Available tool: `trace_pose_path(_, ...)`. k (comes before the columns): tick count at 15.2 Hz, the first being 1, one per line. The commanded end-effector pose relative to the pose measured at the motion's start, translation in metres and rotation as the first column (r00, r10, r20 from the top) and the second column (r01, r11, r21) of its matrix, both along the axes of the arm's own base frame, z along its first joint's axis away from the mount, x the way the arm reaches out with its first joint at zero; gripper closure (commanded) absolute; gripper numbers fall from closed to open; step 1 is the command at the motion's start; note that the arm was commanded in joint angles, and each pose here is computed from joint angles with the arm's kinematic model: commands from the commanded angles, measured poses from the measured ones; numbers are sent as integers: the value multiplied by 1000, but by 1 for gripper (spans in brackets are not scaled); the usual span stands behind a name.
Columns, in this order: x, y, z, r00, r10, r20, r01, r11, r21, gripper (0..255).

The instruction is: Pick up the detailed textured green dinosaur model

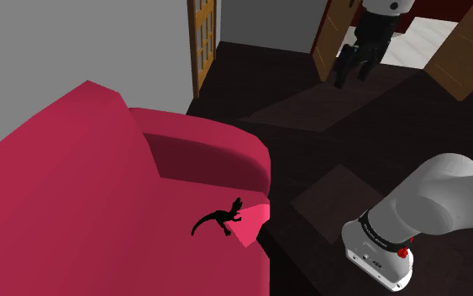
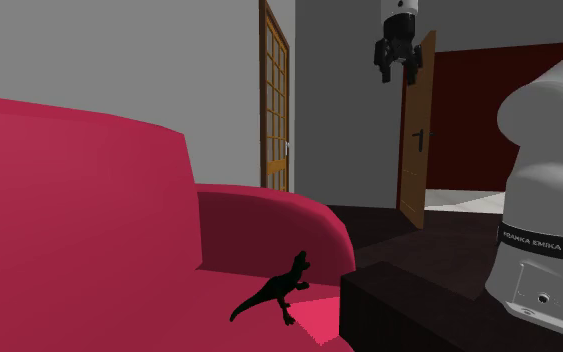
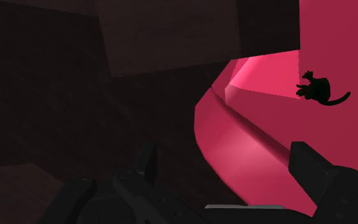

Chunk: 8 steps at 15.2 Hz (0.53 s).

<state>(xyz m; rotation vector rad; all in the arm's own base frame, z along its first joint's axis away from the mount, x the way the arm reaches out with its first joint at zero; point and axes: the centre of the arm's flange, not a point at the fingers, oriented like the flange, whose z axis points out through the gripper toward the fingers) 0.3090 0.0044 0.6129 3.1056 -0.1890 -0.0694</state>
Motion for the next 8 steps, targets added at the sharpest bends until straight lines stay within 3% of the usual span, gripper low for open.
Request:
trace_pose_path(1, 0, 0, 0, 1000, 0, 0, 0, 1000, 0, 0)
trace_pose_path(8, 45, 48, -73, 996, 32, -82, -31, 999, 8, 0)
